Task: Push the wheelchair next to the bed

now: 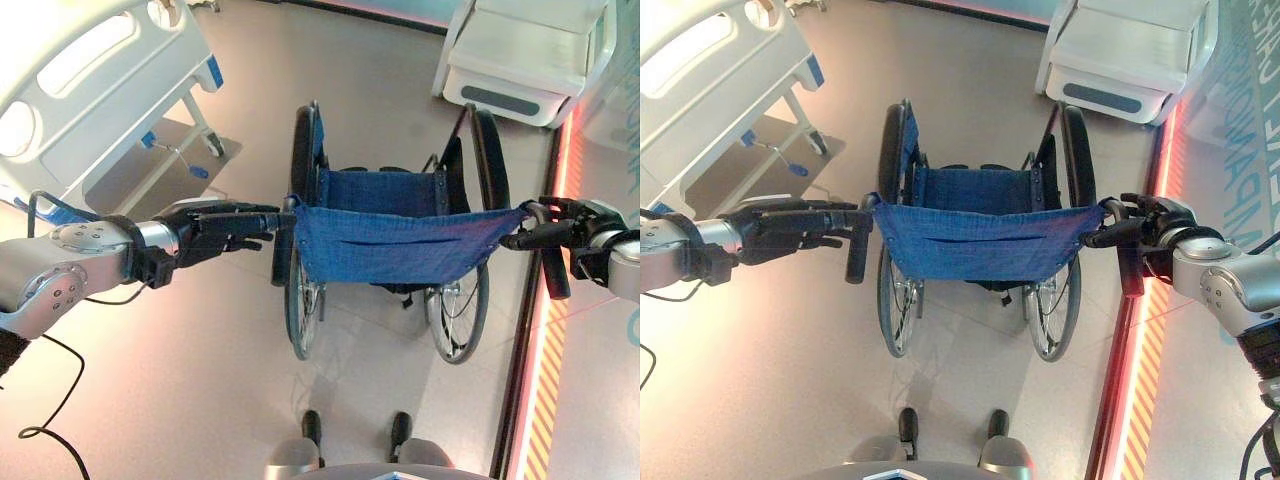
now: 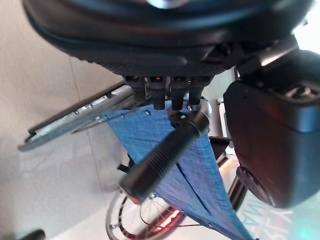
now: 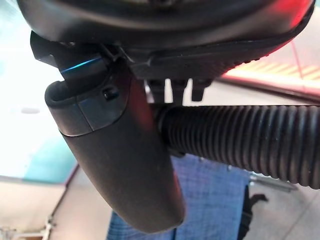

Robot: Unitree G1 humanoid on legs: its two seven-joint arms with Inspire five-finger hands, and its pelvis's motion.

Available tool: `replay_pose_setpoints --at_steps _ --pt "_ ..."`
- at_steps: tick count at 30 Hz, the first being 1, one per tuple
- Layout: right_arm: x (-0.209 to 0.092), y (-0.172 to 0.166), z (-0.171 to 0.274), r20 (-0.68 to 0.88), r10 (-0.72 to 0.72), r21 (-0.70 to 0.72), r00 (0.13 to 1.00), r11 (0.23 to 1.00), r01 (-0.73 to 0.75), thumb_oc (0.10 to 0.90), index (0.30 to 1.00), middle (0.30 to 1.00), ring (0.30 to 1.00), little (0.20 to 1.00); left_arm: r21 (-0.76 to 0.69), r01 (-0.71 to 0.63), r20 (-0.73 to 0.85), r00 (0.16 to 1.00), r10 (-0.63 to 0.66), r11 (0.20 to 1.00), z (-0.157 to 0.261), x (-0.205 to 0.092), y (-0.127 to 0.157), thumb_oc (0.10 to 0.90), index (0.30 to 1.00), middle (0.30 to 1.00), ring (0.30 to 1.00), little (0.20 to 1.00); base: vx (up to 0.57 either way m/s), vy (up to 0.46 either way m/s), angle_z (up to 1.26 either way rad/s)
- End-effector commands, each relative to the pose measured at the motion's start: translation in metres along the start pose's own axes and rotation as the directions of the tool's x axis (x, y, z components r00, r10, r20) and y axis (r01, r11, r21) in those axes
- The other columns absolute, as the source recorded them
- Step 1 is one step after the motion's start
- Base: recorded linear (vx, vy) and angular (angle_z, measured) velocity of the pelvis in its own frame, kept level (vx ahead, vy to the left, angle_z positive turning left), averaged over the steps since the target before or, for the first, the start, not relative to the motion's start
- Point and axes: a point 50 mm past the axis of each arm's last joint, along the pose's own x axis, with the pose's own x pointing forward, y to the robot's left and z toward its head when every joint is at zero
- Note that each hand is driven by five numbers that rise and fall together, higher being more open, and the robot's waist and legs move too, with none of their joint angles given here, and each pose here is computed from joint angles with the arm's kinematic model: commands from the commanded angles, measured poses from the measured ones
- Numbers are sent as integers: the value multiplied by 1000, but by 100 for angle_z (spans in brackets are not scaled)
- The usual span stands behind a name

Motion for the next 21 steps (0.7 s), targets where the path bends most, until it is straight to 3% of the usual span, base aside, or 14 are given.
replay_pose_setpoints --at_steps 1,5,10,21 --pt "-12 -28 49 154 -85 -2 984 996 86 800 900 900 900 900 108 -152 228 966 124 982 50 -30 28 800 900 900 900 900 -10 -12 7" --pt "-11 -26 49 150 -78 1 986 997 79 800 900 900 900 900 84 -115 231 968 93 990 50 -32 27 800 900 900 900 900 -13 -16 9" --pt "-10 -22 50 159 -73 3 985 997 73 800 900 900 900 900 -46 21 248 969 -9 999 47 -25 11 800 900 900 900 900 -22 -23 9" --pt "-6 -9 53 158 -64 14 985 998 63 800 900 900 900 900 -181 66 223 974 -24 981 40 -13 -7 800 900 900 900 900 -2 -5 1"
